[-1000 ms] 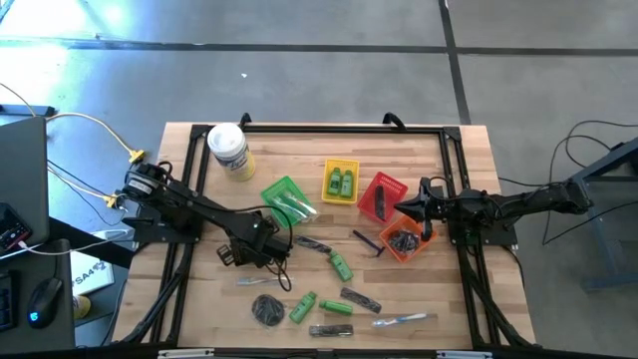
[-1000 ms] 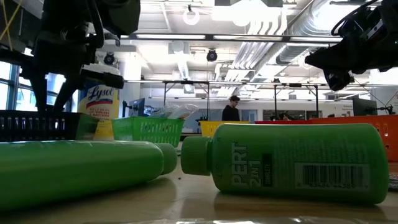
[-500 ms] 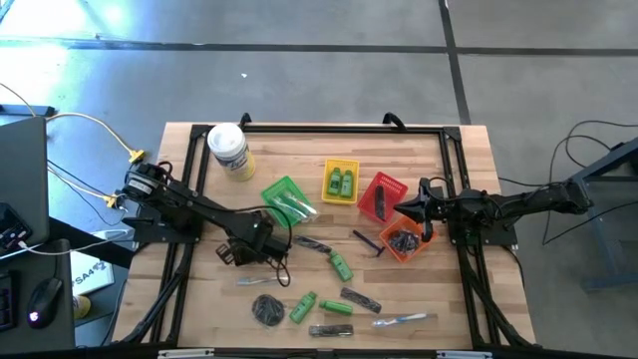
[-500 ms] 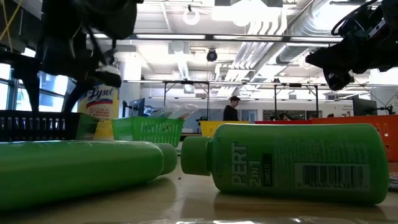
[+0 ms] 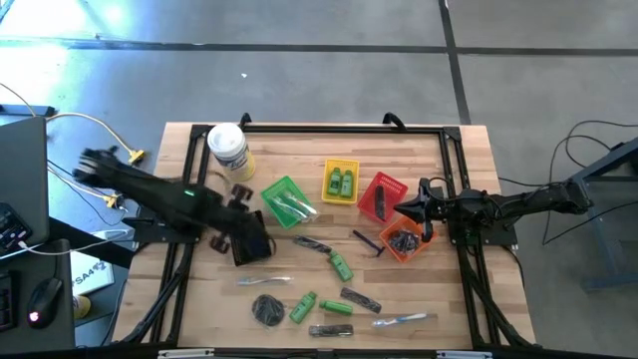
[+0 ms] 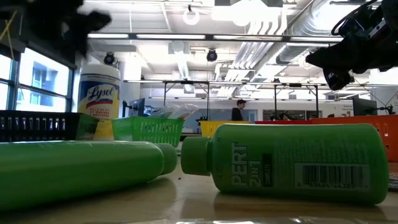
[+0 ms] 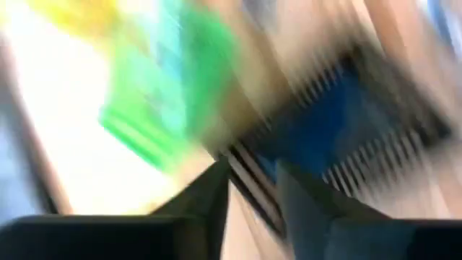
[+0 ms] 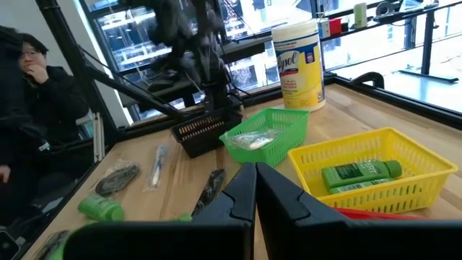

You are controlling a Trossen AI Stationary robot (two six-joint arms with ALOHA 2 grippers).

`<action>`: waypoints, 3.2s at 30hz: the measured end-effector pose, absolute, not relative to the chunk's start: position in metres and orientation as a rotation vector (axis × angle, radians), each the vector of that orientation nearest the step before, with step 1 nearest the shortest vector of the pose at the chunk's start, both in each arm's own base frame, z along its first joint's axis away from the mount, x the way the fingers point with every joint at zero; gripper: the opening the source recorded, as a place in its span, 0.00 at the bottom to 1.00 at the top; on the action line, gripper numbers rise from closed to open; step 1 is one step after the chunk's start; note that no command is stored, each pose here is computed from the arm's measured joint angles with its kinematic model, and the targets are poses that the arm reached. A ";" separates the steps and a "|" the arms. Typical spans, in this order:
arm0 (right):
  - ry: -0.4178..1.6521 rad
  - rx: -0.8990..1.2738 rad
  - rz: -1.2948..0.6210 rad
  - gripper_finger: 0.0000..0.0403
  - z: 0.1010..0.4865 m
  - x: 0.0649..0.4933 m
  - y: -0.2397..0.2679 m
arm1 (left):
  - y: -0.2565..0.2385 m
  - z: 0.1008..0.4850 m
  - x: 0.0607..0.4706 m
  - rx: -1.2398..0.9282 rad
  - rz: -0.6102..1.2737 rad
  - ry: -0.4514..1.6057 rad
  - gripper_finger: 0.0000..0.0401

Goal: Pick & Place Travel size toiletries

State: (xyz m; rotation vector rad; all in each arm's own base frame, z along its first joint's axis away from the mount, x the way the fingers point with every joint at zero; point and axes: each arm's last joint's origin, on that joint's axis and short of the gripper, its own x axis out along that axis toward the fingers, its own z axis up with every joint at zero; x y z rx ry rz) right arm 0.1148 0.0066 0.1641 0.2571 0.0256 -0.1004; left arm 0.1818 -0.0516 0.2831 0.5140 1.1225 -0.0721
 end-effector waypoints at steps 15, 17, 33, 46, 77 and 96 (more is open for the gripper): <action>-0.004 0.253 -0.095 0.01 0.167 0.115 0.007 | -0.032 0.247 0.167 0.019 0.167 0.063 0.00; -0.005 0.249 -0.104 0.01 0.167 0.115 0.006 | -0.025 0.232 0.167 0.015 0.147 0.072 0.00; -0.003 0.233 -0.099 0.01 0.167 0.115 0.007 | 0.021 0.210 0.148 0.033 0.024 0.054 0.00; 0.033 0.273 -0.094 0.01 0.163 0.115 0.008 | 0.010 0.187 0.111 0.186 0.157 -0.011 0.00; -0.006 0.217 0.025 0.01 0.169 0.115 0.012 | 0.012 0.170 0.104 0.183 0.229 0.111 0.00; 0.037 0.234 0.069 0.01 0.169 0.115 0.013 | 0.012 0.170 0.104 0.154 0.225 0.116 0.00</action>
